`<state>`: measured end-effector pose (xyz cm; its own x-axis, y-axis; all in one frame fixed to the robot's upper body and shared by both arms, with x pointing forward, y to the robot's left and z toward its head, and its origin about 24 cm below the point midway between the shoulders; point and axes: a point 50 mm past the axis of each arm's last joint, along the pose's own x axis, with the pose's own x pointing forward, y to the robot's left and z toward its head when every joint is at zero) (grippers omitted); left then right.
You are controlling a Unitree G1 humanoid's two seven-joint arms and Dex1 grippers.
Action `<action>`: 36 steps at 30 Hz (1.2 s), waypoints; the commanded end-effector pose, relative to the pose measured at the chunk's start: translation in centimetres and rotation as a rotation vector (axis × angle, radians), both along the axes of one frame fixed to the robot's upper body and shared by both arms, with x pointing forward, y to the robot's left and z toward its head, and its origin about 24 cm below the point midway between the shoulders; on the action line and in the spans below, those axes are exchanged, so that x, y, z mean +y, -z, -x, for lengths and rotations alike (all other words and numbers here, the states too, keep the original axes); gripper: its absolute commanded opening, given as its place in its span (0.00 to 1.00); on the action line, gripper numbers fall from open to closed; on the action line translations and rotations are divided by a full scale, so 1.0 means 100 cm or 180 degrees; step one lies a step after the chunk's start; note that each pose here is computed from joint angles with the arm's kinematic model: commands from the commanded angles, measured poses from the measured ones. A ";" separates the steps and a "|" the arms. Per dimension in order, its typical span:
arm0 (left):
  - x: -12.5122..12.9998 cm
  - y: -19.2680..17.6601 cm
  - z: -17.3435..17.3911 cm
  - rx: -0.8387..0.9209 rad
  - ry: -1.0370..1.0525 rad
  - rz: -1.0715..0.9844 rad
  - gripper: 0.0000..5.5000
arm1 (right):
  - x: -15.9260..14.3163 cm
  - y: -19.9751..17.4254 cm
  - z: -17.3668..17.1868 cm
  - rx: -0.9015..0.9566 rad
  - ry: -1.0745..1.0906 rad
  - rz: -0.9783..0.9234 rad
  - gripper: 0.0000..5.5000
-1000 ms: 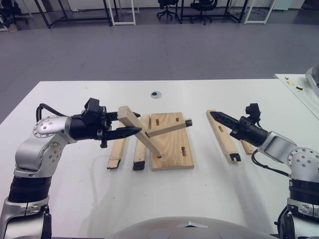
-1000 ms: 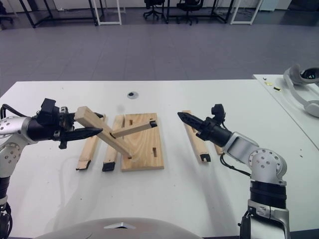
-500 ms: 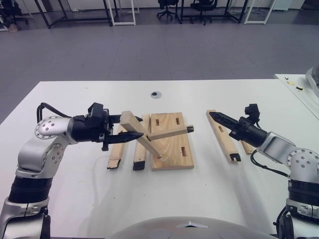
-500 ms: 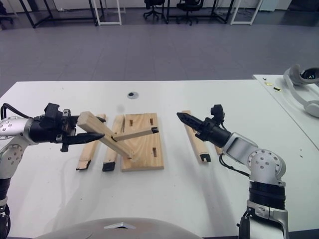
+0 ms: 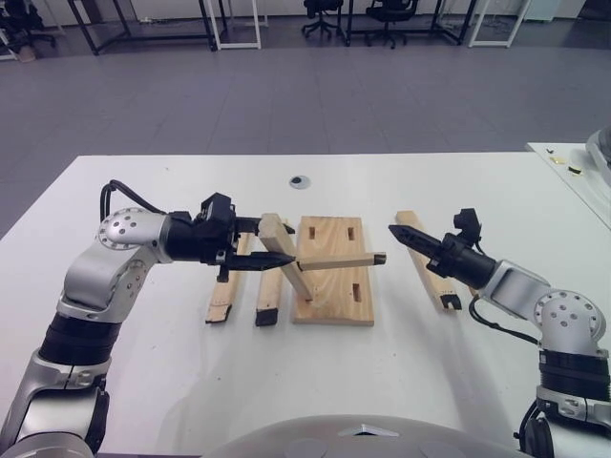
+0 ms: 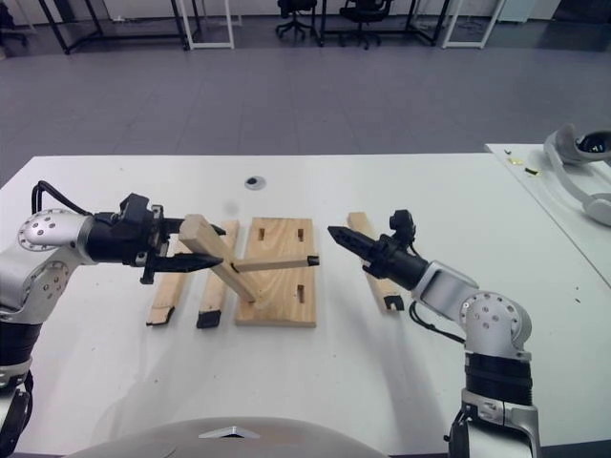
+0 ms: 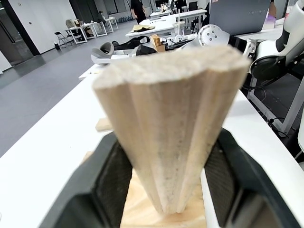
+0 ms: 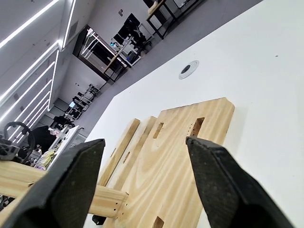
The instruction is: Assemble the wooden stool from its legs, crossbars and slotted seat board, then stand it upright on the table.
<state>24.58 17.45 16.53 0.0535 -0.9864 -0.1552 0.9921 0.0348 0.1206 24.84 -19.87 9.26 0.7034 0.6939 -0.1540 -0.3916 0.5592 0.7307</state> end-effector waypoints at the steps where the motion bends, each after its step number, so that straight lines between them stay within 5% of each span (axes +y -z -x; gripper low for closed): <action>1: 0.000 0.024 0.002 0.0390 0.0004 -0.0270 0.37 | -0.002 0.019 0.000 0.0277 0.0240 0.0150 0.58; 21: 0.005 0.067 0.010 0.1056 0.0171 -0.1065 0.37 | -0.006 0.013 -0.005 0.0242 0.0409 0.0056 0.58; 30: 0.011 0.063 0.002 0.0893 -0.0245 -0.0985 0.70 | -0.002 0.015 -0.003 0.0244 0.0406 -0.0013 0.58; 36: 0.033 0.087 0.004 0.0533 -0.1300 -0.1346 0.85 | -0.002 0.016 0.000 0.0248 0.0413 -0.0012 0.58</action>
<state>24.64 20.82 8.40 0.2945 -0.7564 -0.5841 0.9403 0.3384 0.0359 25.11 -19.91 7.76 0.7702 0.6072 -0.1952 -0.2709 0.5885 0.7618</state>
